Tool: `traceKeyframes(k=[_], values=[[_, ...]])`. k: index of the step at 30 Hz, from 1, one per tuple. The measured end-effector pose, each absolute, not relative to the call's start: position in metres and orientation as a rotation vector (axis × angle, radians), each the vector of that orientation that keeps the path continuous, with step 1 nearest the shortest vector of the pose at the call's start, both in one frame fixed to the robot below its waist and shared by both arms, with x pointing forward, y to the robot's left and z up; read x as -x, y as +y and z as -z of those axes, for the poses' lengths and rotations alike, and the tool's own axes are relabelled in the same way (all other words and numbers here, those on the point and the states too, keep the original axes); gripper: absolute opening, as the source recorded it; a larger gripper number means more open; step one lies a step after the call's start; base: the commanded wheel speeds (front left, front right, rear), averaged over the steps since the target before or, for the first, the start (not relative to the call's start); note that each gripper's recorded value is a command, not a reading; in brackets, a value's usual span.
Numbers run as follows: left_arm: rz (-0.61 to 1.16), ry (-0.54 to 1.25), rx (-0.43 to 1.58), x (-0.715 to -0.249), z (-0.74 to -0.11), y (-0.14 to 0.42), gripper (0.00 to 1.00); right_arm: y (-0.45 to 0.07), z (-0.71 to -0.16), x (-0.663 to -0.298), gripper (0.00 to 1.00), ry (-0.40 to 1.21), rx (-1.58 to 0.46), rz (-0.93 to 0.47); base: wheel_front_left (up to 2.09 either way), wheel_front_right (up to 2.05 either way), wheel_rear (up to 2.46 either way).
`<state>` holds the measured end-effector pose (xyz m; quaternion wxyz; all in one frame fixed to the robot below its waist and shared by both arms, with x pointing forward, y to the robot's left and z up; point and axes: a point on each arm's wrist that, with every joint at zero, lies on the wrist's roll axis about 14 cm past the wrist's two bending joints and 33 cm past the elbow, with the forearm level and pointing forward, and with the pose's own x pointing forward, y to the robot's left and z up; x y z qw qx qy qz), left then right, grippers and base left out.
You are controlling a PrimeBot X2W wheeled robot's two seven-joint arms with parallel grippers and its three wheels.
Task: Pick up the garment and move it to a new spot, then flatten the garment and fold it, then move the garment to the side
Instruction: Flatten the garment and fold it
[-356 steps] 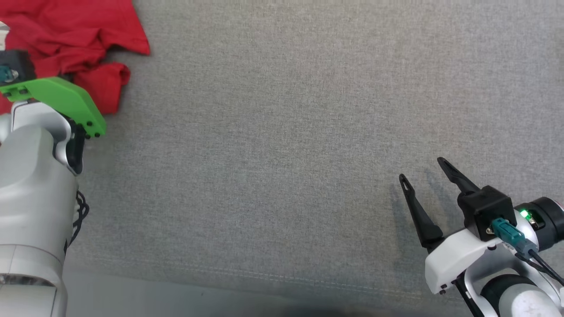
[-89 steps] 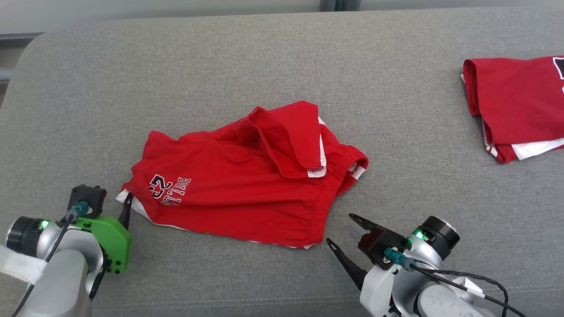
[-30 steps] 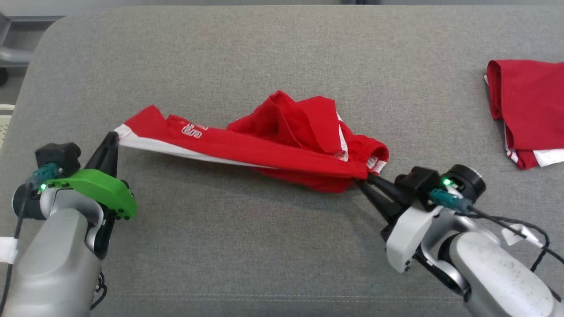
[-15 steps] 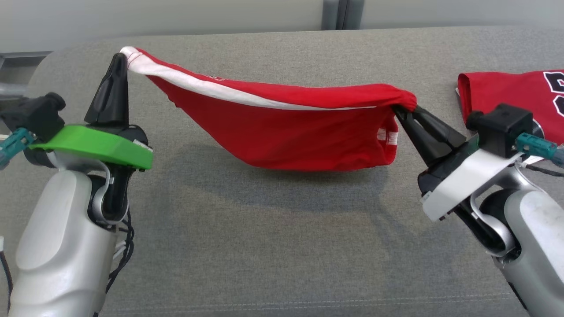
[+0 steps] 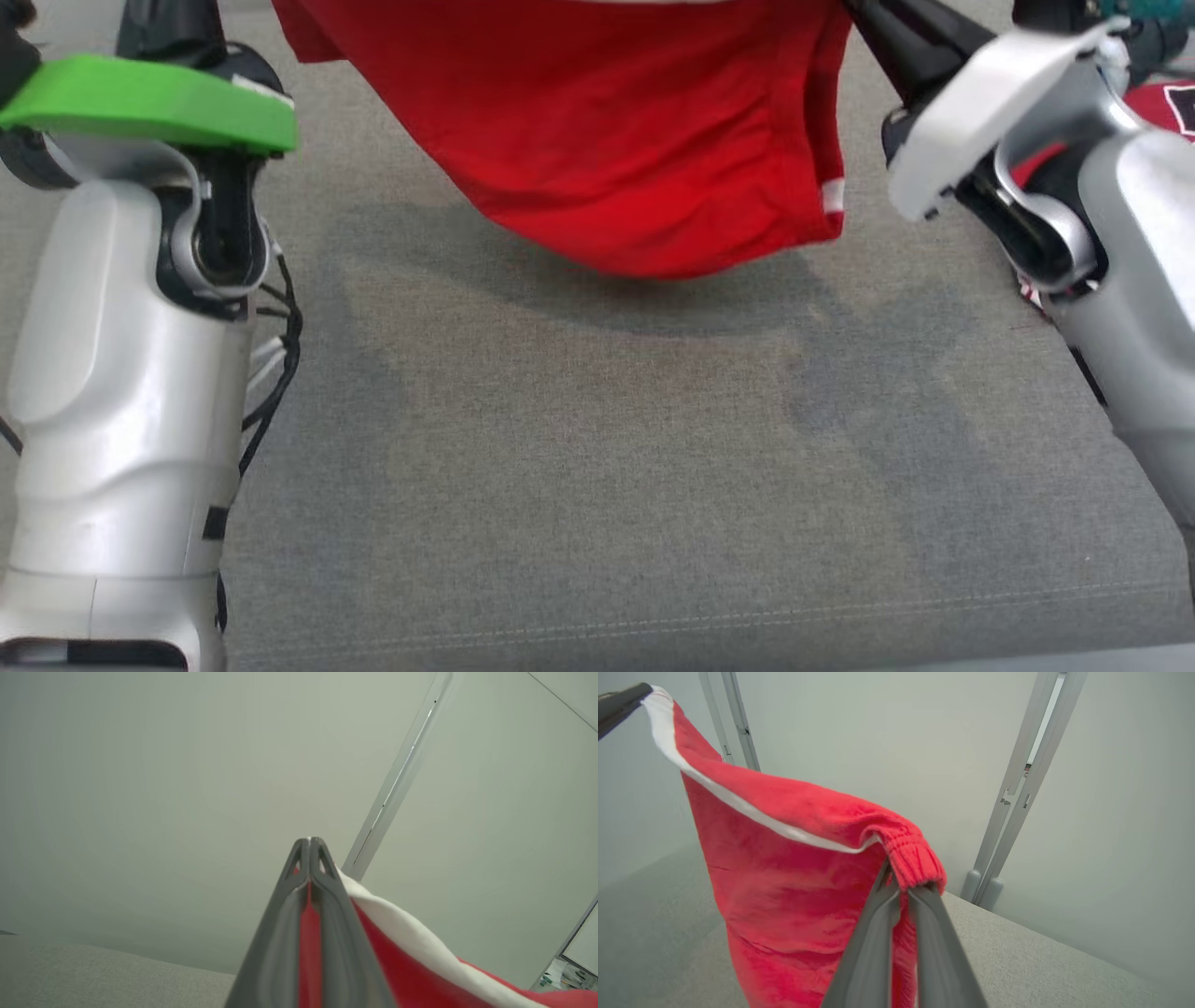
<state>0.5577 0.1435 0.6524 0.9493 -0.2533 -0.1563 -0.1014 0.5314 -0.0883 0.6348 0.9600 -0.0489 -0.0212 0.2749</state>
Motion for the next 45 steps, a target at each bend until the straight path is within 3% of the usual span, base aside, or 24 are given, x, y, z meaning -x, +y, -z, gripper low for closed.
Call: traceKeyframes(k=[4, 15, 19, 23, 28, 32, 38, 45], values=[[0.169, -0.334, 0.552, -0.589, -0.654, 0.144, 0.0, -0.078, -0.649, -0.57, 0.0, -0.084, 0.098, -0.54, 0.0, 0.0, 0.0], [0.205, -0.573, 0.486, -0.663, -0.718, 0.134, 0.0, -0.108, -0.71, -0.678, 0.0, -0.362, 0.006, -0.314, 0.0, 0.0, 0.0], [0.212, -0.634, 0.496, -0.675, -0.715, 0.131, 0.0, -0.118, -0.693, -0.701, 0.0, -0.393, 0.022, -0.263, 0.0, 0.0, 0.0], [0.194, -0.564, 0.538, -0.691, -0.664, 0.13, 0.0, -0.113, -0.628, -0.717, 0.0, -0.279, 0.078, -0.273, 0.0, 0.0, 0.0], [0.154, -0.425, 0.577, -0.694, -0.585, 0.134, 0.0, -0.101, -0.527, -0.71, 0.0, -0.076, 0.117, -0.334, 0.0, 0.0, 0.0], [0.106, -0.38, 0.696, -0.676, -0.557, 0.149, 0.0, -0.092, -0.489, -0.689, 0.0, 0.039, 0.151, -0.404, 0.0, 0.0, 0.0], [0.098, -0.319, 0.688, -0.627, -0.534, 0.153, 0.0, -0.104, -0.463, -0.648, 0.0, 0.193, 0.197, -0.481, 0.0, 0.0, 0.0], [0.086, -0.236, 0.668, -0.562, -0.519, 0.156, 0.0, -0.118, -0.469, -0.597, 0.0, 0.308, 0.175, -0.541, 0.0, 0.0, 0.0]])
